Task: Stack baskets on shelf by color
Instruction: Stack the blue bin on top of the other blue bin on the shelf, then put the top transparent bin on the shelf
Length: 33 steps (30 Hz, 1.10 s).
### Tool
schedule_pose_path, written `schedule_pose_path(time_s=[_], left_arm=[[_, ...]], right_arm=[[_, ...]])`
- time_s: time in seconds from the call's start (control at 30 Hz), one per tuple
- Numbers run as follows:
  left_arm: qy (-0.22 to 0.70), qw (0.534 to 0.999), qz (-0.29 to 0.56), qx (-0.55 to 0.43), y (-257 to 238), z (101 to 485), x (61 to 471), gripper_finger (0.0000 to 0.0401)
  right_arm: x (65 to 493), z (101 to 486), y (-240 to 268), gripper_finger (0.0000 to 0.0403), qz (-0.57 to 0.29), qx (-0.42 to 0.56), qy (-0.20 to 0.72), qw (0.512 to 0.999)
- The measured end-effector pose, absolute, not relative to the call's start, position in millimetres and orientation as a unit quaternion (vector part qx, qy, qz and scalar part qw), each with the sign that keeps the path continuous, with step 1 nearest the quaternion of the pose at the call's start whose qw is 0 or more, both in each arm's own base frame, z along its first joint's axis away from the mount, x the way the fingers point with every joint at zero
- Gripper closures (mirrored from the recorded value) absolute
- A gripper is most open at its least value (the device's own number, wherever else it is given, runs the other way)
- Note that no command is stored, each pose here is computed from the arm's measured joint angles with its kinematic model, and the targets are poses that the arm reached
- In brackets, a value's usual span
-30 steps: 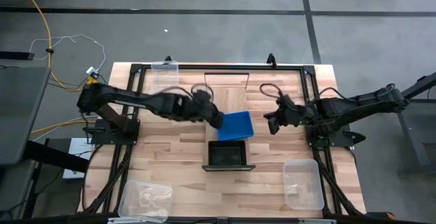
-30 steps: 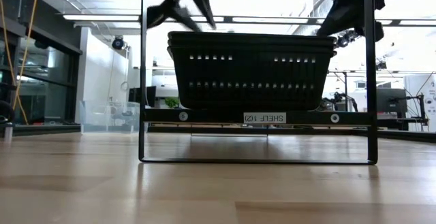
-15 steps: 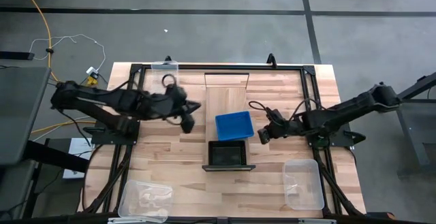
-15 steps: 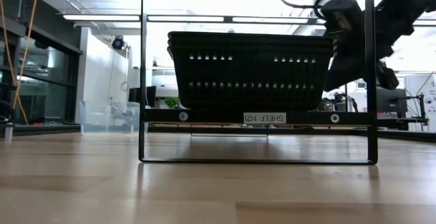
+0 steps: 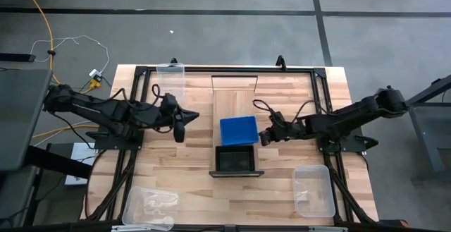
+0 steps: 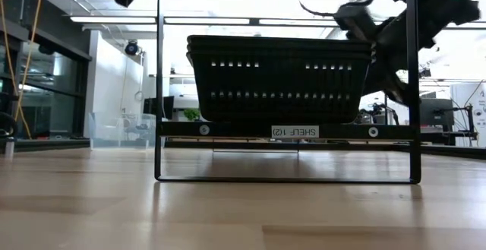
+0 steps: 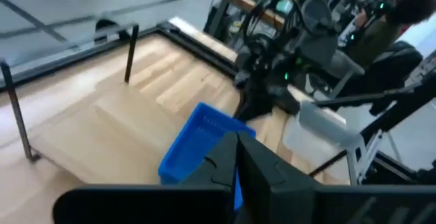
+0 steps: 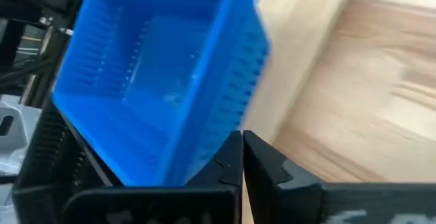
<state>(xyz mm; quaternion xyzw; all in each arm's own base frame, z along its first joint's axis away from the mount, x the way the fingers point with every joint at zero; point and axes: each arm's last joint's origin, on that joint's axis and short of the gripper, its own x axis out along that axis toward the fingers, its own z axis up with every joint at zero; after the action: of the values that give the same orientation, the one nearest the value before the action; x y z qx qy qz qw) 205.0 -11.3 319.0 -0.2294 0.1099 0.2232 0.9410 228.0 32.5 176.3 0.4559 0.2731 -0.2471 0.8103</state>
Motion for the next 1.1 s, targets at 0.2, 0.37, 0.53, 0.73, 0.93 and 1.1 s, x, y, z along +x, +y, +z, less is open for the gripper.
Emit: schedule_pose_path(time_s=[0.2, 0.37, 0.53, 0.73, 0.93, 1.1], left_arm=[[0.129, 0.943, 0.254, -0.17, -7, 319, 193, 0.0401], [0.143, 0.947, 0.231, -0.174, -8, 319, 191, 0.04], [0.152, 0.956, 0.183, -0.171, -9, 324, 181, 0.0401], [0.108, 0.965, 0.191, -0.144, 2, 339, 157, 0.0401], [0.052, 0.971, 0.194, -0.131, 14, 343, 136, 0.0401], [-0.02, 0.975, 0.15, -0.164, 22, 320, 140, 0.0401]], right_arm=[[245, 182, 36, 0.0403, -0.244, 0.45, 0.276, 0.813], [259, 187, 38, 0.0403, -0.242, 0.439, 0.283, 0.817], [259, 192, 38, 0.0403, -0.262, 0.419, 0.314, 0.81], [252, 208, 37, 0.0403, -0.271, 0.401, 0.332, 0.809], [248, 223, 35, 0.0403, -0.259, 0.391, 0.307, 0.828], [246, 227, 35, 0.0403, -0.258, 0.393, 0.3, 0.83]])
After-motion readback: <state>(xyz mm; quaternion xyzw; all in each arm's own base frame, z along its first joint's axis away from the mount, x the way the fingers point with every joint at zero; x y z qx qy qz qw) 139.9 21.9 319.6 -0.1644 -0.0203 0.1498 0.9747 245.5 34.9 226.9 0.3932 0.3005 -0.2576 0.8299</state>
